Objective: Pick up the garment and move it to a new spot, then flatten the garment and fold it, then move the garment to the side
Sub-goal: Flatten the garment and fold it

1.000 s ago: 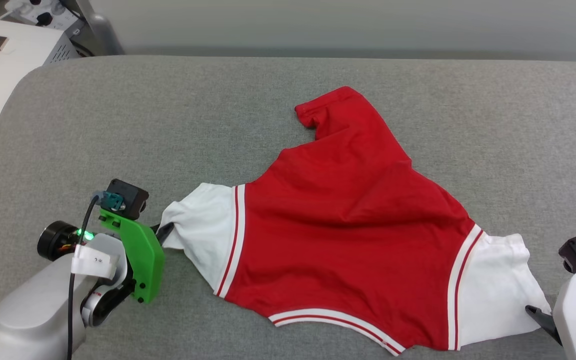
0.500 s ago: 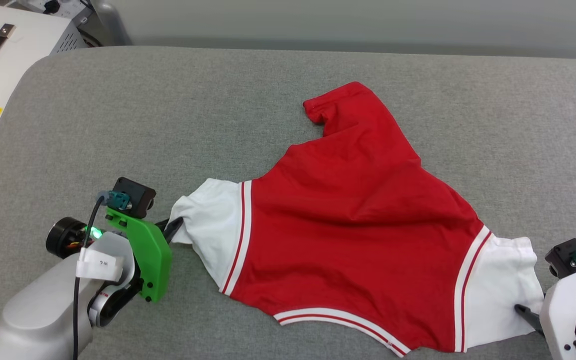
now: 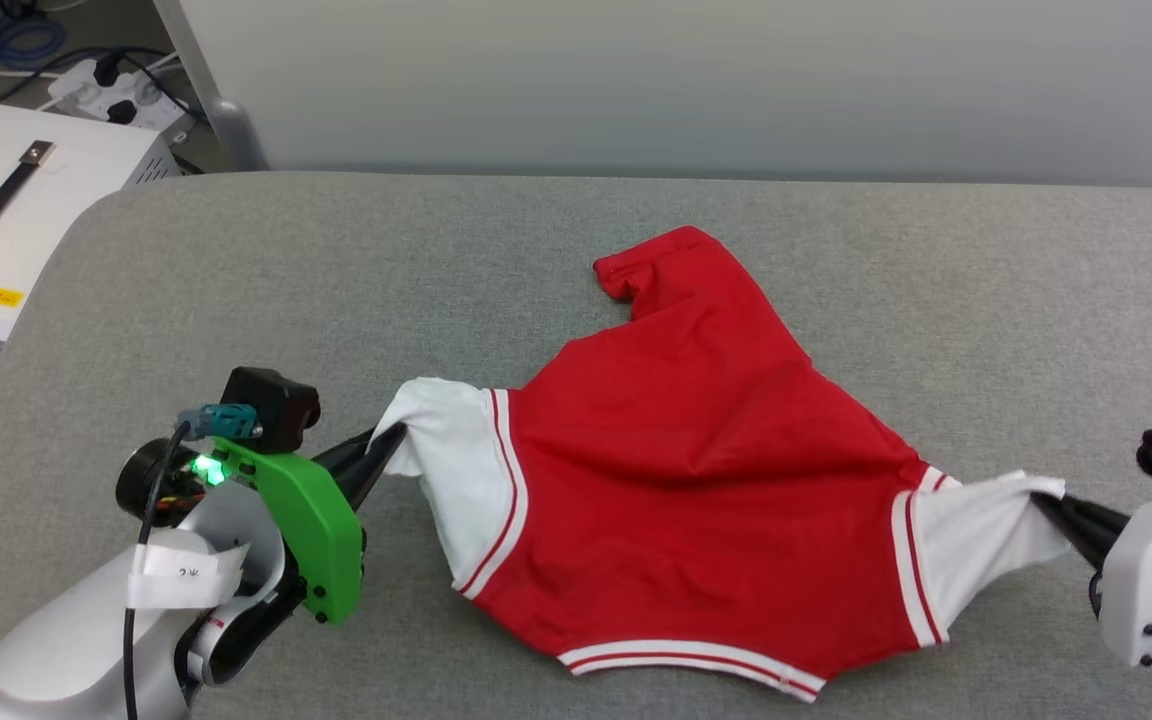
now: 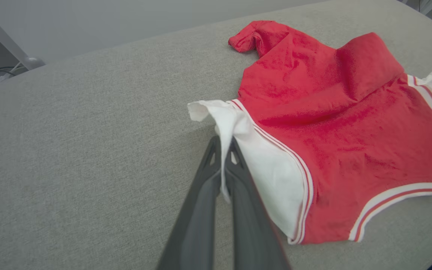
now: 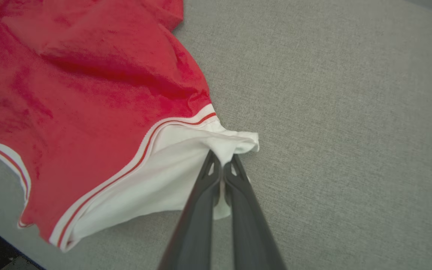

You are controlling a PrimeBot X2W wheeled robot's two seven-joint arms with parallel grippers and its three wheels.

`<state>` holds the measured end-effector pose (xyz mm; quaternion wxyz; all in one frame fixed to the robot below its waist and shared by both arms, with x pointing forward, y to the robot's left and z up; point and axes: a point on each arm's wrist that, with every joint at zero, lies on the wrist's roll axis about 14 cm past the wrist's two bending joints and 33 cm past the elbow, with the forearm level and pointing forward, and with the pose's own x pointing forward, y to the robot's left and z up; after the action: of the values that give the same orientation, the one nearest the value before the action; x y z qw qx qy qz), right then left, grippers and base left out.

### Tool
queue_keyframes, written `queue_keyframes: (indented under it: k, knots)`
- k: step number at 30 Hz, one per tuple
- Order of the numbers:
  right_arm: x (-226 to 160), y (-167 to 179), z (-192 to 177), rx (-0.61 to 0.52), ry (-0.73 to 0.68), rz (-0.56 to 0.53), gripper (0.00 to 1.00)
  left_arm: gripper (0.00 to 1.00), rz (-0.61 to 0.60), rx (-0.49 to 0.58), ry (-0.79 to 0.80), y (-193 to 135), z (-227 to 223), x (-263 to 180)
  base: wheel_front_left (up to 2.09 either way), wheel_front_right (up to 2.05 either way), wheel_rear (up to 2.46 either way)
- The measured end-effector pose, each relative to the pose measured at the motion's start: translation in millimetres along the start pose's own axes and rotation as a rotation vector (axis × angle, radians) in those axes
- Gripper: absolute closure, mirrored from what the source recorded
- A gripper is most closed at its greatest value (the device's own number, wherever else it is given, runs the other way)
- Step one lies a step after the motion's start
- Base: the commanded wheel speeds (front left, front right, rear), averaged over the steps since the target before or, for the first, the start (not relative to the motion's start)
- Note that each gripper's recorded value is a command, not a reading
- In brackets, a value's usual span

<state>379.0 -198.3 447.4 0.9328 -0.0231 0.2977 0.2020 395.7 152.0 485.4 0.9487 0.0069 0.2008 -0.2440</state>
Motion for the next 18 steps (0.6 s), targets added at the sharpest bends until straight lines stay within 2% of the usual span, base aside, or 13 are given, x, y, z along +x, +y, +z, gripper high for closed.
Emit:
queue_keyframes:
  k: [8,18]
  knots:
    - [-43,5,100,-0.031,-0.333,-0.001,1.0,1.0,-0.072,0.041,-0.282,-36,89,-21,0.0,0.0,0.0]
    - [-100,19,193,-0.053,-0.69,0.008,1.0,1.0,-0.097,0.186,-0.665,-58,216,-65,0.0,0.0,0.0]
